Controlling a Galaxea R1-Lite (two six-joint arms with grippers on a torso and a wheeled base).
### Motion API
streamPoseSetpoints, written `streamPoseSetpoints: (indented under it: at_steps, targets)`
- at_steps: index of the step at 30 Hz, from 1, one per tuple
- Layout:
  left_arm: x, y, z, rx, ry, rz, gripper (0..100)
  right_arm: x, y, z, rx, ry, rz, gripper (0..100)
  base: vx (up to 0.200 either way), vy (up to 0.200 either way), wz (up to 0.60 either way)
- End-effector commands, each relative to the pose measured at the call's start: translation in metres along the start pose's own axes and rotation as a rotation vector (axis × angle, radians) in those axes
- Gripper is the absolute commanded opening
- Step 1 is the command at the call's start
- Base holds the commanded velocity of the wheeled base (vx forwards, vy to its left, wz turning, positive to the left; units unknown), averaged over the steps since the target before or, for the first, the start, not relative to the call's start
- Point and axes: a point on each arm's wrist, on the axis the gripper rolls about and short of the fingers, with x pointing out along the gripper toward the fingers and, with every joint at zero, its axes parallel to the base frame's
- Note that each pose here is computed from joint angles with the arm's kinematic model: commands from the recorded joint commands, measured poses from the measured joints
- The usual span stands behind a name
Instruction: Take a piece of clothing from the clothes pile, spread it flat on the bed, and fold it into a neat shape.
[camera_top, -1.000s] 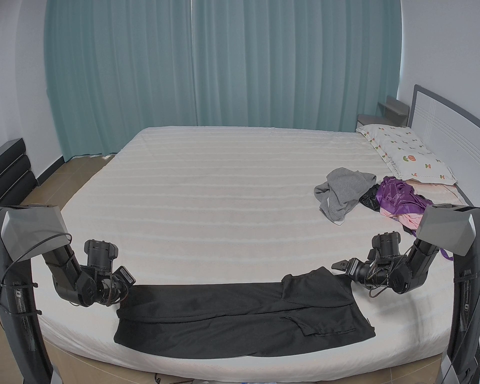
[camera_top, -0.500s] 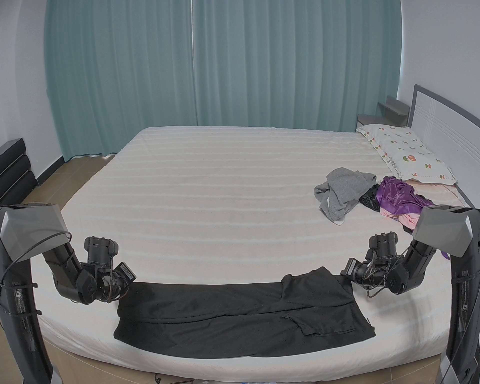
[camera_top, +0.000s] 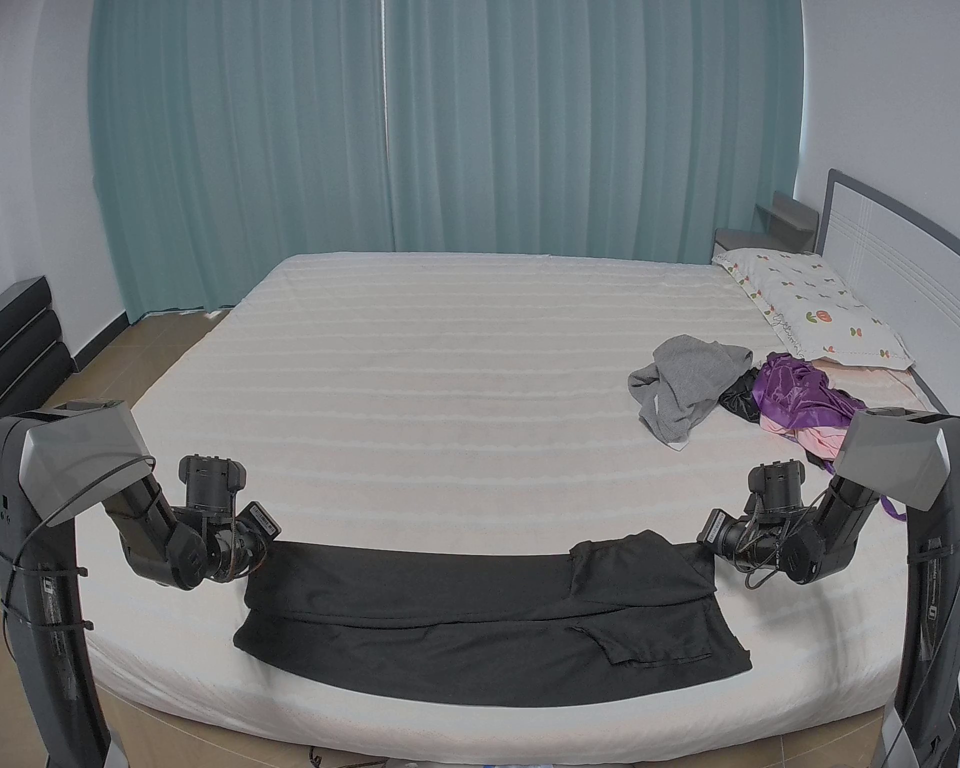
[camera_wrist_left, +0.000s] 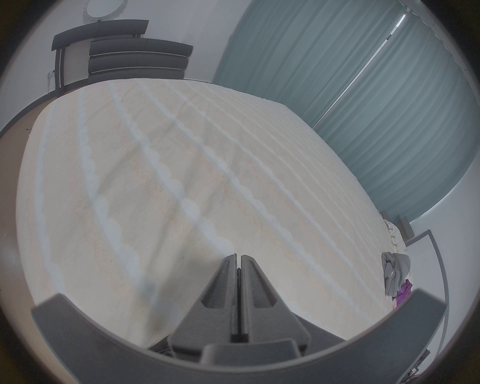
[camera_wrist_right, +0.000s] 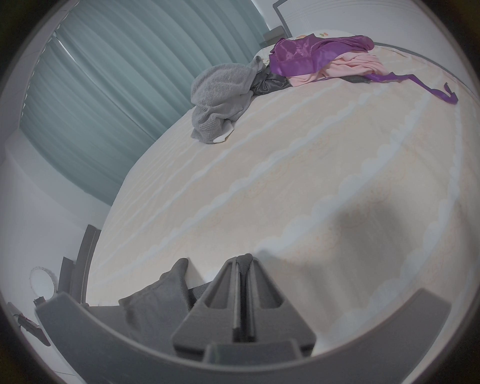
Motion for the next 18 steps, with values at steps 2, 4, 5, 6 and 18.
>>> streamPoseSetpoints:
  at_steps: [2,4,5,6,18]
  targets:
    - [0.017,-0.006,0.002,0.005,-0.007,-0.011,0,0.000,-0.004,0.000,0.006,-0.017,-0.038,0,0.000,0.000,0.00]
    - [0.025,-0.010,0.003,0.009,-0.008,-0.015,0,-0.001,-0.006,0.001,0.014,-0.024,-0.046,0,0.000,0.000,0.00]
    - [0.026,-0.011,0.004,0.009,-0.009,-0.016,0,-0.002,-0.006,0.001,0.014,-0.023,-0.045,0,0.000,0.000,0.00]
    - [0.028,-0.010,0.002,0.009,-0.005,-0.013,0,-0.002,-0.006,0.000,0.017,-0.020,-0.047,0,0.000,0.000,0.00]
    - [0.033,-0.010,0.004,0.007,-0.007,-0.019,100,-0.025,0.005,0.009,0.104,-0.053,0.002,100,0.000,0.000,0.00]
